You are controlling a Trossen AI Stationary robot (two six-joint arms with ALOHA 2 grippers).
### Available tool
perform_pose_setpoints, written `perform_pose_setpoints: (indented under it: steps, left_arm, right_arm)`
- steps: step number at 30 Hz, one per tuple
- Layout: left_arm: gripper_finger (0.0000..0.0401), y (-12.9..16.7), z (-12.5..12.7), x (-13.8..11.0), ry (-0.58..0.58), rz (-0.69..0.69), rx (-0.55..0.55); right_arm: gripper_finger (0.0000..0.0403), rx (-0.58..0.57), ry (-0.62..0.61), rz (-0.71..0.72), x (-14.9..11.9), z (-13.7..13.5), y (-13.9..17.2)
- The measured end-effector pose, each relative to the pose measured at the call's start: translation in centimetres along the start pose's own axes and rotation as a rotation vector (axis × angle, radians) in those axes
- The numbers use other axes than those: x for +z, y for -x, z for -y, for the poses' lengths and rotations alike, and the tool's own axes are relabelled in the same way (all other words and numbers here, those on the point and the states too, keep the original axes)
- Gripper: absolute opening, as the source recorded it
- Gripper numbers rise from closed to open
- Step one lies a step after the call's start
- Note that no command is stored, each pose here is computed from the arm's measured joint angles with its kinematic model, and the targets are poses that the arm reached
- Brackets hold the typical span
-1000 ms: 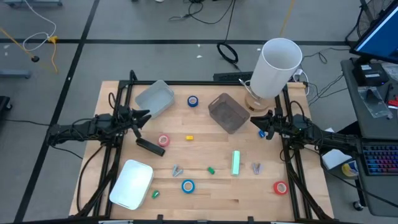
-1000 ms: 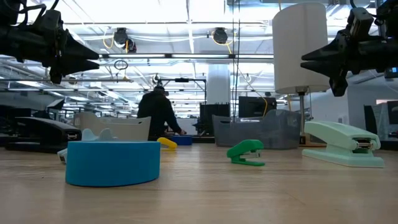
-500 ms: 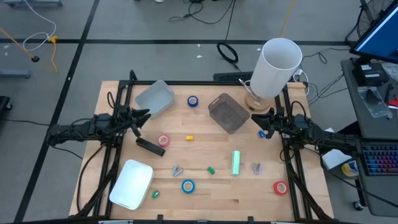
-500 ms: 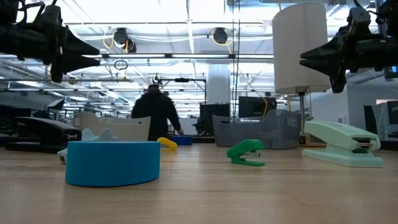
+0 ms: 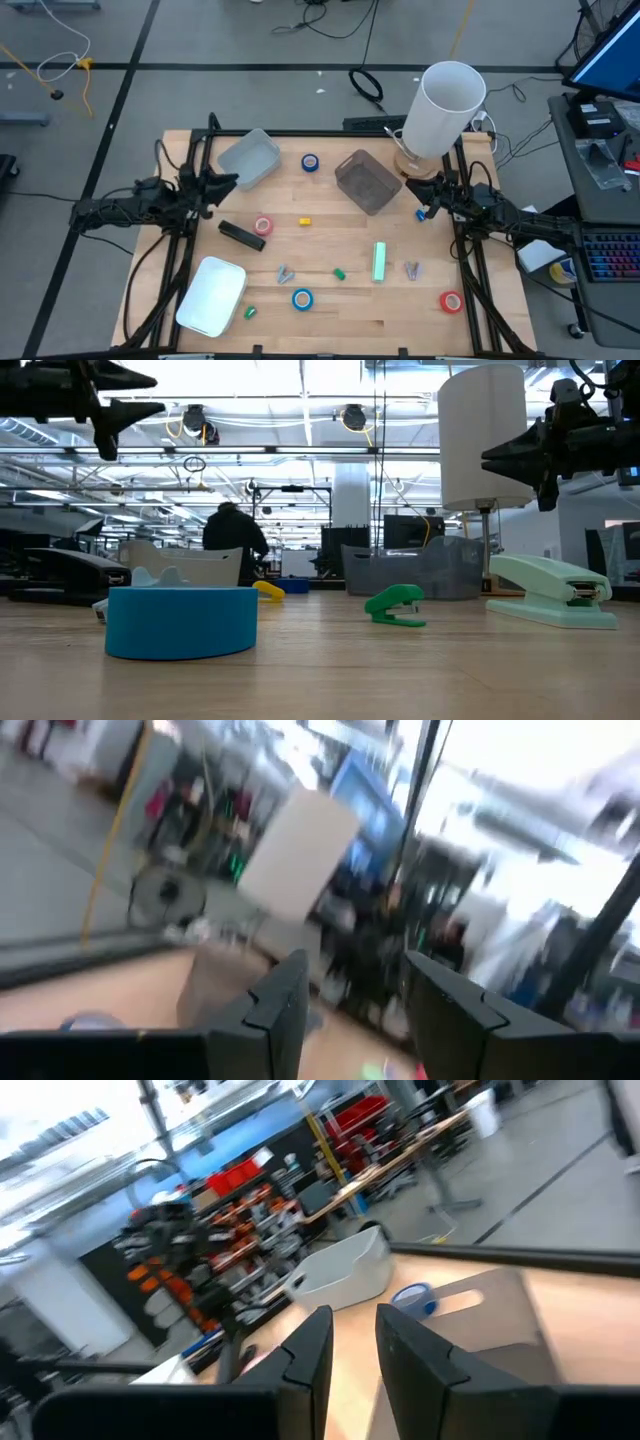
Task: Pick and place Stapler, Stapler remover, tape
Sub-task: Put the black stapler into the black bin
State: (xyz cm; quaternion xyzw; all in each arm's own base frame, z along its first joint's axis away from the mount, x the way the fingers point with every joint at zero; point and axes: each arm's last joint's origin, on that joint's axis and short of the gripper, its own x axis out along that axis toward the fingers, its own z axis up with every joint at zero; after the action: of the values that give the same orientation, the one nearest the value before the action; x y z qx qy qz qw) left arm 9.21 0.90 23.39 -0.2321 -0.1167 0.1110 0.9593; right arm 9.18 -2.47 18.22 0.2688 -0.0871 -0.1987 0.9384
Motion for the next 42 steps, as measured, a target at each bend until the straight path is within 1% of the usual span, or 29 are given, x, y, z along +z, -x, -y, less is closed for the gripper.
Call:
perform_pose_setpoints:
  steps: [4, 9, 12, 14, 16, 20, 24, 29, 35, 39, 42]
  left_arm:
    - [0.0159, -1.5, 1.2, 0.9, -0.049, -0.298, 0.087]
    - [0.0159, -4.2, 2.9, 2.0, -0.150, -0.706, 0.206]
    - [0.0159, -5.9, 3.6, 2.1, -0.209, -0.934, 0.227]
    - [0.0159, -6.8, 3.8, 1.6, -0.246, -1.055, 0.238]
    - [0.0159, -7.9, 3.9, 1.1, -0.245, -1.083, 0.247]
    - [0.0159, -9.7, 3.9, -0.2, -0.176, -1.080, 0.292]
    - [0.0159, -10.3, 3.4, -1.1, -0.232, -1.136, 0.300]
    - [0.0159, -9.5, 2.7, -1.6, -0.278, -1.254, 0.351]
    - [0.0159, -8.2, 2.4, -1.7, -0.293, -1.378, 0.411]
    - [0.0159, -7.9, 2.7, -1.9, -0.347, -1.416, 0.374]
    - [0.0159, -7.7, 2.9, -2.0, -0.437, -1.439, 0.332]
  right_arm:
    - [0.0075, -0.014, -0.010, 0.009, 0.0, 0.0, 0.0]
    - [0.0075, -0.014, -0.006, 0.010, 0.0, 0.0, 0.0]
    - [0.0075, -0.014, -0.006, 0.010, 0.0, 0.0, 0.0]
    - [0.0075, -0.015, -0.004, 0.009, 0.0, 0.0, 0.0]
    - [0.0075, -0.015, -0.004, 0.009, 0.0, 0.0, 0.0]
    - [0.0075, -0.014, -0.004, 0.009, 0.0, 0.0, 0.0]
    - [0.0075, -0.015, -0.004, 0.008, 0.0, 0.0, 0.0]
    - [0.0075, -0.015, -0.004, 0.009, 0.0, 0.0, 0.0]
    - [0.0075, -0.014, -0.004, 0.008, 0.0, 0.0, 0.0]
    - [0.0075, -0.015, -0.004, 0.008, 0.0, 0.0, 0.0]
    - [0.0075, -0.015, -0.004, 0.008, 0.0, 0.0, 0.0]
